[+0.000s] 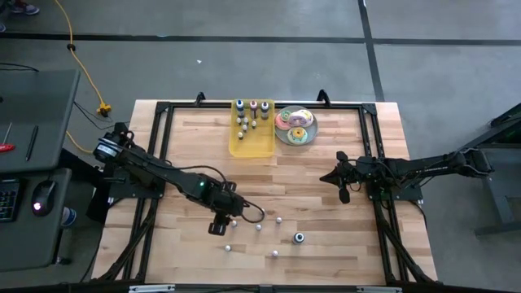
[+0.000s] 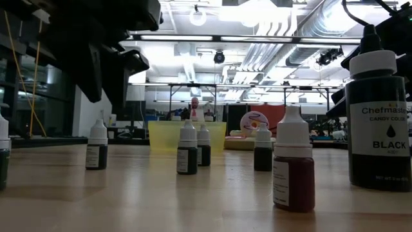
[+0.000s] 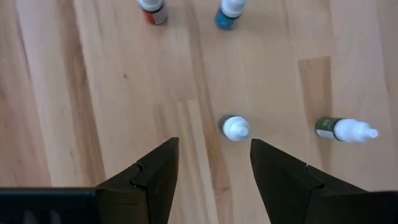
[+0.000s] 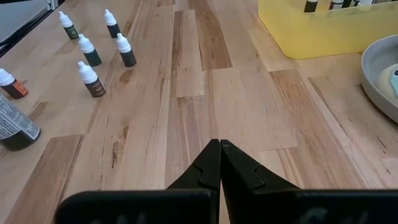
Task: Pick & Place food coloring
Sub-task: Put the small black food coloring bottle into the bin
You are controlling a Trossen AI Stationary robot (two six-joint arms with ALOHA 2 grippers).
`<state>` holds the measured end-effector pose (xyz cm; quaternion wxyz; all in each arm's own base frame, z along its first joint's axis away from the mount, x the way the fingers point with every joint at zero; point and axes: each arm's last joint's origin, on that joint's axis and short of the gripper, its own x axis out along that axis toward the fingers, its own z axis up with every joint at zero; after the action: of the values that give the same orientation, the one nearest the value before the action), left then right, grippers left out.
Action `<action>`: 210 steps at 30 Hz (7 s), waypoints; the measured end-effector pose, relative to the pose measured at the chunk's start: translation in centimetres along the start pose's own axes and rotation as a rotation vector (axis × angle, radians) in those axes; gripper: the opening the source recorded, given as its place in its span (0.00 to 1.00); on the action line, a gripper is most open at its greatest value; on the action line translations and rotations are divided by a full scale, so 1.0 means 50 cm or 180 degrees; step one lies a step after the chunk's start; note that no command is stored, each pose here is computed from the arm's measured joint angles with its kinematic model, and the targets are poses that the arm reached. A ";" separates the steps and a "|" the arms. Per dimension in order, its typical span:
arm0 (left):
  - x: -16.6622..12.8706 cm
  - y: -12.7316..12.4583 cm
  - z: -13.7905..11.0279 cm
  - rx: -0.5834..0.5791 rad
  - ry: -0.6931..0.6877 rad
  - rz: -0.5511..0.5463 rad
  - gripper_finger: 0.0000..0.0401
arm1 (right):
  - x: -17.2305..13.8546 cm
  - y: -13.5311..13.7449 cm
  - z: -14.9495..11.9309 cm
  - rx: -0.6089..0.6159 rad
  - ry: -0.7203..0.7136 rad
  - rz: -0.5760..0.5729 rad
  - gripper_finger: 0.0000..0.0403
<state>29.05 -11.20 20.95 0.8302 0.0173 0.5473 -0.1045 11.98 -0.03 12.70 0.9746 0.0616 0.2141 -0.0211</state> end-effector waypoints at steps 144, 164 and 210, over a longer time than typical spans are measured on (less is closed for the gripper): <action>-0.370 0.227 0.013 -0.1267 -0.0656 0.1918 0.13 | 0.001 0.000 -0.001 0.0000 0.0022 -0.0003 0.00; -0.284 0.495 0.072 -0.1882 -0.0723 0.1875 0.13 | 0.001 0.000 -0.001 0.0000 0.0021 -0.0003 0.00; -0.017 0.652 0.189 -0.2509 0.0322 0.1733 0.13 | 0.001 0.000 -0.001 0.0000 0.0022 -0.0002 0.00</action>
<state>43.57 19.47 22.72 0.7430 -0.1509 0.5606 0.3331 12.00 -0.03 12.63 0.9739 0.0616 0.2174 -0.0212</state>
